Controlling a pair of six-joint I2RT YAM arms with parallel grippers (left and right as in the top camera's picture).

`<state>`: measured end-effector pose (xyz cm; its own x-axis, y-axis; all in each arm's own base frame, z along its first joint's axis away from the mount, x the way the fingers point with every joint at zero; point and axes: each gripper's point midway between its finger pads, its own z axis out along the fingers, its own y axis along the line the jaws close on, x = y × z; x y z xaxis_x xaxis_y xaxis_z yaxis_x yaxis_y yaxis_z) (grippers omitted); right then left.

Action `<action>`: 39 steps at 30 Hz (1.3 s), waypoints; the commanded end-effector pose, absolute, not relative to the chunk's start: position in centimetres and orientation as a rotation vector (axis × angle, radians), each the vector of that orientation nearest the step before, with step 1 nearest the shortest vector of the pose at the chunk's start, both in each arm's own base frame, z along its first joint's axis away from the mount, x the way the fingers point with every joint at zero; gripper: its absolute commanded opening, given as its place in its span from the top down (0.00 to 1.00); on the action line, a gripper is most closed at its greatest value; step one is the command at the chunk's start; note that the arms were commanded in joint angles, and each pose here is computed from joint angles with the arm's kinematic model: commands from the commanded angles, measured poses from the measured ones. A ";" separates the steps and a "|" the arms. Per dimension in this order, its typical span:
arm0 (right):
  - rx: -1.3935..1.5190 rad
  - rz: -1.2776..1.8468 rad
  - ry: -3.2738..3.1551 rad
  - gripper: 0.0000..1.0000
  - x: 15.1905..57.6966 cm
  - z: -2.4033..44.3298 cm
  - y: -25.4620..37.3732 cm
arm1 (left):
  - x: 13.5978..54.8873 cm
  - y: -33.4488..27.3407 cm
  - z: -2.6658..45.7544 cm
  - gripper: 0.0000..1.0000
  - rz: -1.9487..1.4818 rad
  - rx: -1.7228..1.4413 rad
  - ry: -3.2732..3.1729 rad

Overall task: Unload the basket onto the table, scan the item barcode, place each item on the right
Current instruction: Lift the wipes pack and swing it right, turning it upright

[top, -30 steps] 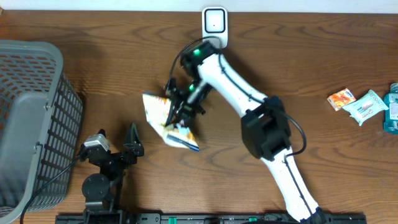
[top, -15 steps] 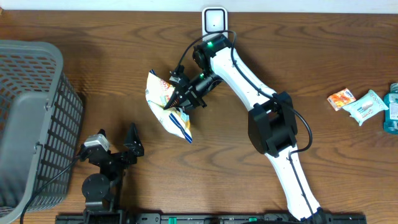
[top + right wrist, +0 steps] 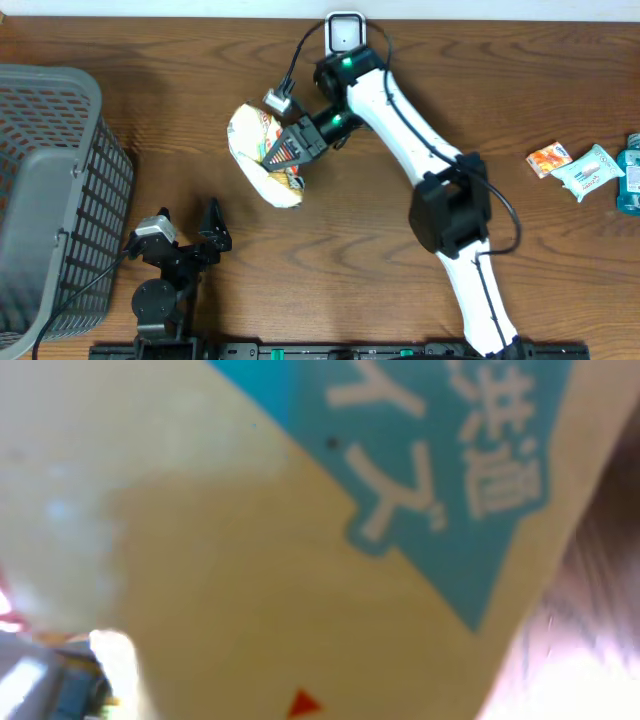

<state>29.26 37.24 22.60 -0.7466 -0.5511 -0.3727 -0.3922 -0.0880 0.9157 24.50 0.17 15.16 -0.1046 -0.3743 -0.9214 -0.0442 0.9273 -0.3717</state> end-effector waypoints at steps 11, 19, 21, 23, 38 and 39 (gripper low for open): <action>2.311 -1.764 -2.153 0.99 21.1 38.5 30.0 | 24.4 0.1 13.6 0.03 -0.286 -0.327 1.704; 2.328 -1.518 -2.389 0.99 20.1 38.6 25.6 | 24.4 0.1 13.6 0.03 -0.286 -0.327 1.704; 2.233 -1.545 -2.404 0.99 20.3 37.2 24.9 | 24.4 0.1 13.6 0.03 -0.286 -0.327 1.704; 2.161 -1.647 -2.363 0.99 20.3 35.9 24.5 | 24.4 0.1 13.6 0.03 -0.286 -0.327 1.704; 1.436 -2.259 -2.193 0.99 19.5 28.8 23.7 | 24.4 0.1 13.6 0.03 -0.286 -0.327 1.704; 1.451 -2.268 -2.180 0.99 19.2 28.7 23.8 | 24.4 0.1 13.6 0.03 -0.286 -0.327 1.704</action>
